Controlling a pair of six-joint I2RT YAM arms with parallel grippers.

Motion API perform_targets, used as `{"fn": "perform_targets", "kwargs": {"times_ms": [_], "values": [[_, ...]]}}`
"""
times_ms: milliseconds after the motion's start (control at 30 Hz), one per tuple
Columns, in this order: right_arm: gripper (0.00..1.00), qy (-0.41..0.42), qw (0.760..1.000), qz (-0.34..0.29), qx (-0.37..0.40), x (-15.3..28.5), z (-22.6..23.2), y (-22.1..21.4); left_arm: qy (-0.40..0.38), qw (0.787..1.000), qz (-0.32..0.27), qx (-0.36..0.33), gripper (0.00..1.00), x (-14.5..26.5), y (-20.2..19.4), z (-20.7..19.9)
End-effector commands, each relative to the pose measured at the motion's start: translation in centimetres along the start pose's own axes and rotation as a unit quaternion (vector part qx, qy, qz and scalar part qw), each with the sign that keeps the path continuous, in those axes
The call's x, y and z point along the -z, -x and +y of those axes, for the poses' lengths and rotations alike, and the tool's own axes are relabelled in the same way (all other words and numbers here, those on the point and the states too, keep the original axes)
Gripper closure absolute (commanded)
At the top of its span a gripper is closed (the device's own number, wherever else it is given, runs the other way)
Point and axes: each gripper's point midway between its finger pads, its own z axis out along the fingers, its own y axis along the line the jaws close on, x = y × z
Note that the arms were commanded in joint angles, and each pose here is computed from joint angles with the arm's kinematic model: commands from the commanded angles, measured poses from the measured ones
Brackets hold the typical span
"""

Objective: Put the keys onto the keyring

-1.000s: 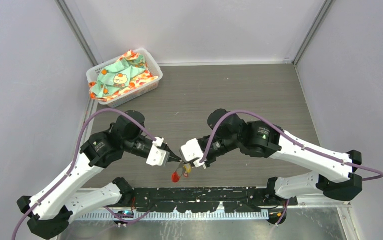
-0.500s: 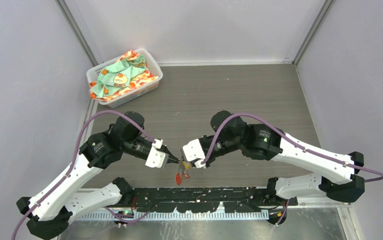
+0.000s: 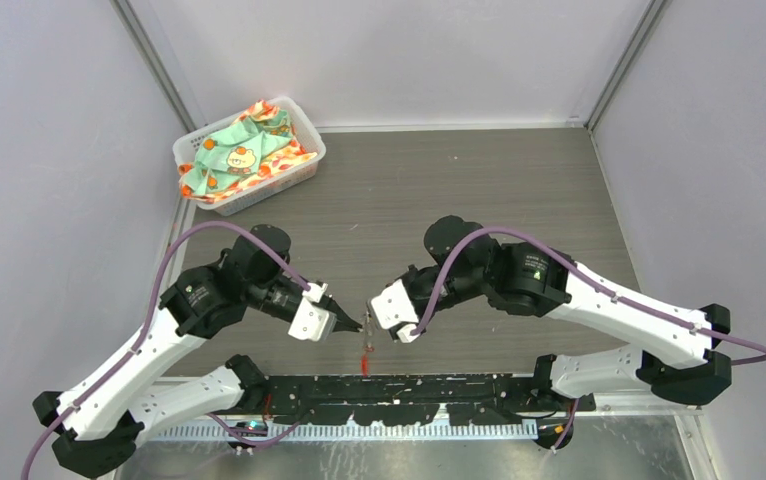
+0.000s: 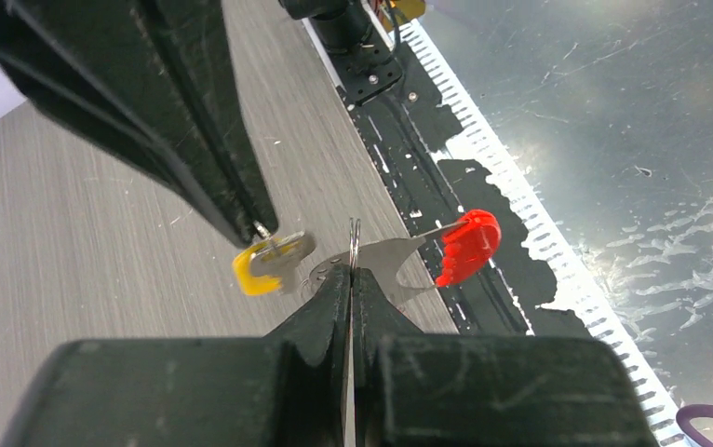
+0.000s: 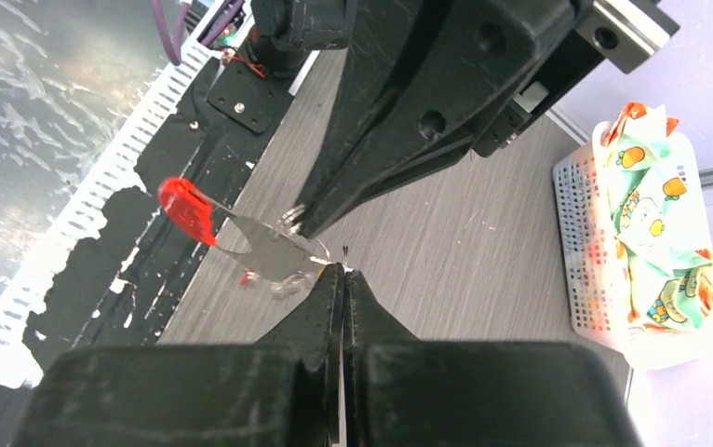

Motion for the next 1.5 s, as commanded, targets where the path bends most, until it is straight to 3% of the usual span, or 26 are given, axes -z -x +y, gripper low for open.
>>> {"fn": "perform_targets", "kwargs": {"times_ms": [0, 300, 600, 967, 1467], "values": [[0.99, -0.010, 0.999, 0.011, 0.028, 0.5, -1.2, 0.3, -0.007, 0.998, -0.044, -0.042, 1.00, 0.2, 2.7, 0.0], [0.99, 0.001, 0.999, 0.020, 0.034, 0.3, -1.2, 0.1, 0.001, 0.998, -0.046, -0.040, 1.00, 0.6, 3.1, 0.0], [0.99, -0.052, 0.994, 0.023, 0.097, 3.2, -0.9, 0.2, -0.011, 0.991, -0.118, 0.059, 1.00, -0.1, 5.7, -0.1], [0.99, -0.033, 0.988, 0.001, 0.149, 3.8, 0.9, 2.4, -0.063, 0.978, -0.154, 0.122, 1.00, -1.1, 6.9, 0.1], [0.99, -0.047, 0.983, 0.025, 0.178, 4.9, 0.9, 2.7, -0.061, 0.974, -0.158, 0.149, 1.00, -1.5, 7.1, 0.8]]}}
